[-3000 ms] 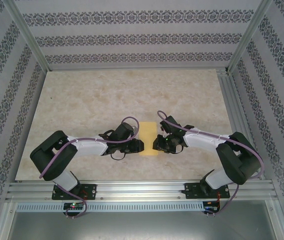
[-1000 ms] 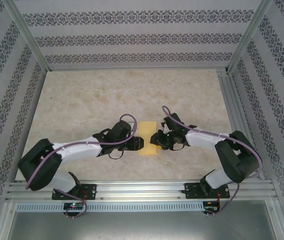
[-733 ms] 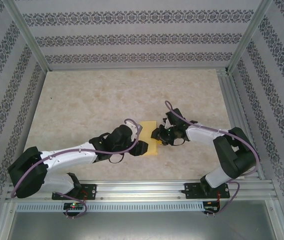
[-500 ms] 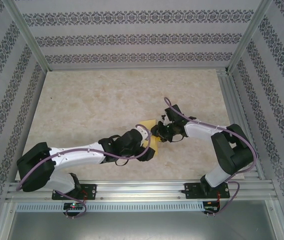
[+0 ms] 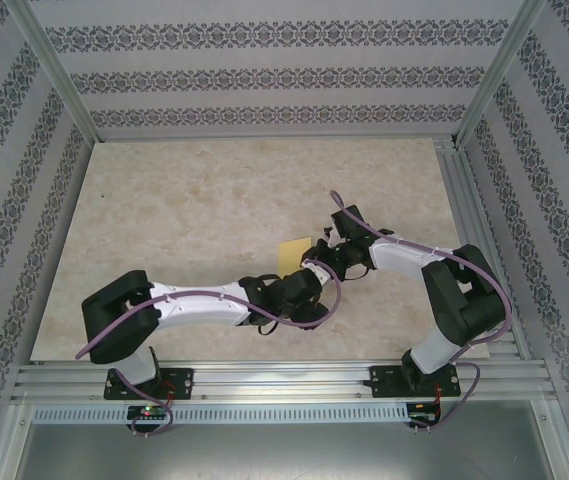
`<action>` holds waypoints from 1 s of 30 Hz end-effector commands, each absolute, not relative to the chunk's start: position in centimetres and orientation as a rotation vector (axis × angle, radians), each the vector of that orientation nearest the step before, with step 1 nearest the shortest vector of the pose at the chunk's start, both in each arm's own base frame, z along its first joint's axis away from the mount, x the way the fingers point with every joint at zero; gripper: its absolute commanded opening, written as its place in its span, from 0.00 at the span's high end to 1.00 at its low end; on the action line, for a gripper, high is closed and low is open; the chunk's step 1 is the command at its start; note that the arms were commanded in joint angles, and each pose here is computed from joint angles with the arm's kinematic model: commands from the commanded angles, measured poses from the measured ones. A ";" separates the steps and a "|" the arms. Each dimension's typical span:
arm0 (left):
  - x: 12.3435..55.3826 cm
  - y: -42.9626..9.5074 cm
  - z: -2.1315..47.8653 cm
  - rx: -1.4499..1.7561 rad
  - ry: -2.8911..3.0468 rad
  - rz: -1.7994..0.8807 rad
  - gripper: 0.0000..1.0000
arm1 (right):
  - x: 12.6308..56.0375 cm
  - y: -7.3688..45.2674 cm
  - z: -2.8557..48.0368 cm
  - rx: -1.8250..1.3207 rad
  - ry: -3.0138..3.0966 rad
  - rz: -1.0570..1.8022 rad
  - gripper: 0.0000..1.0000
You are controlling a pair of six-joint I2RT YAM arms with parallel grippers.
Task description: Fold a paper plane with a square sheet of paper (fold left side to right side)
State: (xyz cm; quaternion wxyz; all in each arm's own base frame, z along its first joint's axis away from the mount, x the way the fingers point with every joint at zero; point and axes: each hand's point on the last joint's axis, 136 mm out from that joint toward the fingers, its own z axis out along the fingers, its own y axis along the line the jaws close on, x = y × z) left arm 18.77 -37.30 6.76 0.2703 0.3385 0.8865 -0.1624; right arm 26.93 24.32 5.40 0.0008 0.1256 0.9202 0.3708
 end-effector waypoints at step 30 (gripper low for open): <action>19.3 -36.1 7.2 0.878 2.397 -0.336 0.84 | 26.8 23.9 4.5 0.357 2.938 1.114 0.74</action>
